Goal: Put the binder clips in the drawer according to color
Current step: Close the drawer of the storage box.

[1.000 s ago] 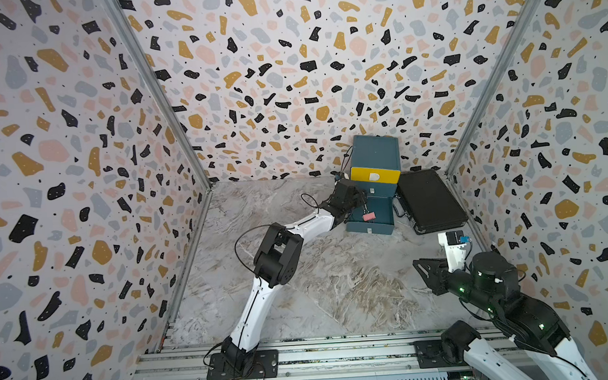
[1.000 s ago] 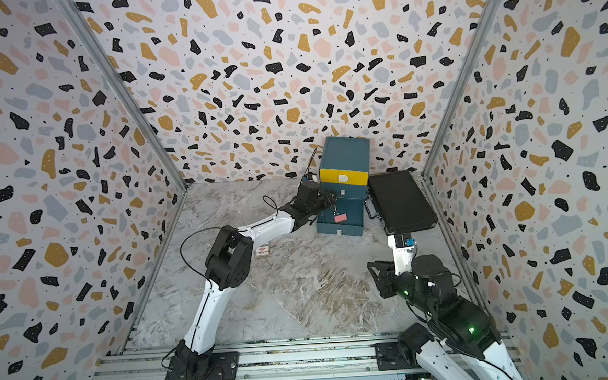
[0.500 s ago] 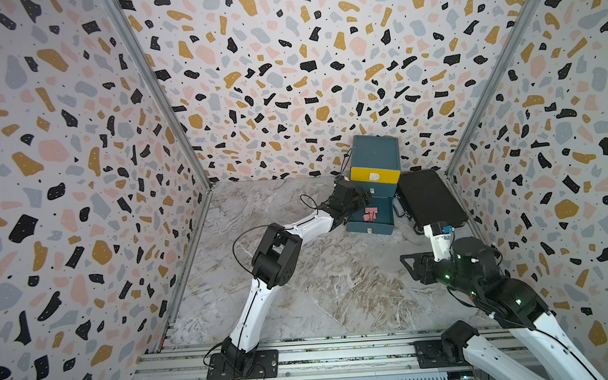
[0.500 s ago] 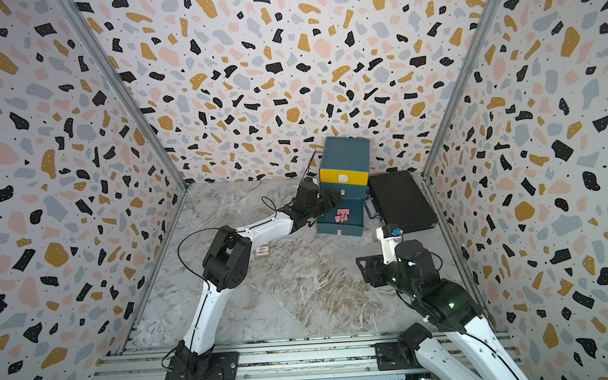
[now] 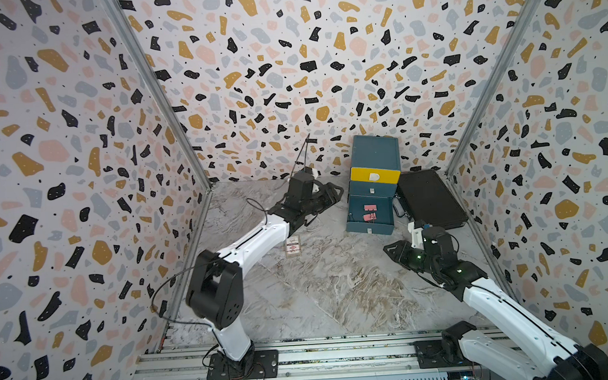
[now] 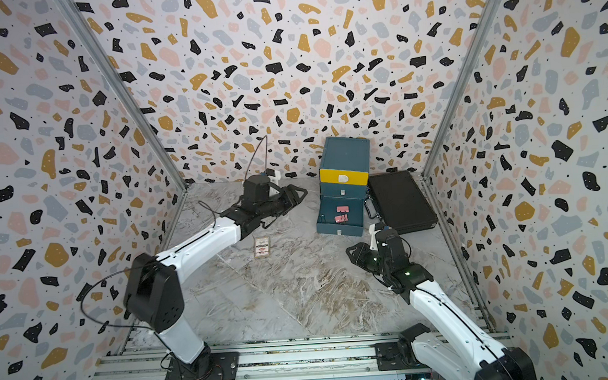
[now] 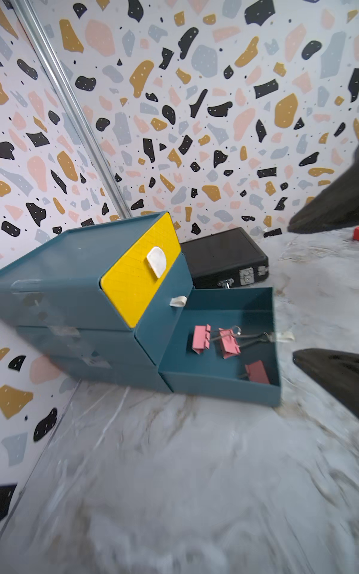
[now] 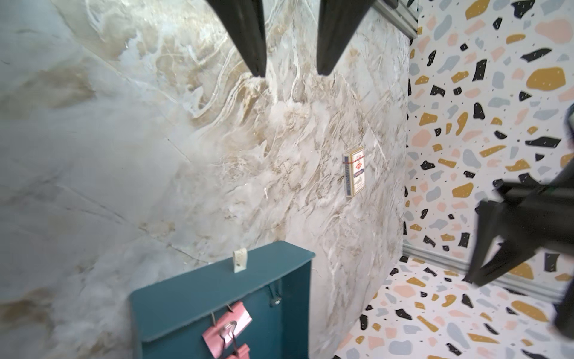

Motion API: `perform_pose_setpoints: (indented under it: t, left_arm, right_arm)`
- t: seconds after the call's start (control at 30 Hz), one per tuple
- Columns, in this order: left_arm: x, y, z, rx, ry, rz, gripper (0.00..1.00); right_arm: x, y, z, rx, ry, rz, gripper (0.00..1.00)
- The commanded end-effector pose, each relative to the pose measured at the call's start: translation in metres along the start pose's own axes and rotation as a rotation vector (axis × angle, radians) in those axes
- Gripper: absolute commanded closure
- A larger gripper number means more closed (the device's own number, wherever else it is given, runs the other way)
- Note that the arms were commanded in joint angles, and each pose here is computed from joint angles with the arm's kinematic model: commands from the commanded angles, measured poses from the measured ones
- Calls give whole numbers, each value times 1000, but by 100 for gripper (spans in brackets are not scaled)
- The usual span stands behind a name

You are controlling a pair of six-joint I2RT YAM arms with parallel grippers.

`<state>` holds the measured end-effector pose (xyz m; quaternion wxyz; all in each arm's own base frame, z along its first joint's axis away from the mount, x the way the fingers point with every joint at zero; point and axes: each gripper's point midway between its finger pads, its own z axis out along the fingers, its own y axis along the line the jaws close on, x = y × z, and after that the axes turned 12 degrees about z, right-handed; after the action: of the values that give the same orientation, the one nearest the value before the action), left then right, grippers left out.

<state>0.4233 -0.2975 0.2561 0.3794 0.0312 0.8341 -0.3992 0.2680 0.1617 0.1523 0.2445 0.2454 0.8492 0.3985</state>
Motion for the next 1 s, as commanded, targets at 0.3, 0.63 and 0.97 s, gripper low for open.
perform_pose_setpoints:
  t: [0.3, 0.63, 0.97]
  left_arm:
    - [123, 42, -159, -137, 363, 276, 35]
    - [143, 31, -240, -128, 214, 482, 32]
    - [142, 34, -249, -134, 122, 535, 33]
  right_arm:
    - [-51, -5, 64, -63, -200, 125, 64]
    - [-69, -19, 114, -67, -244, 171, 60]
    - [-84, -18, 137, -85, -284, 186, 61]
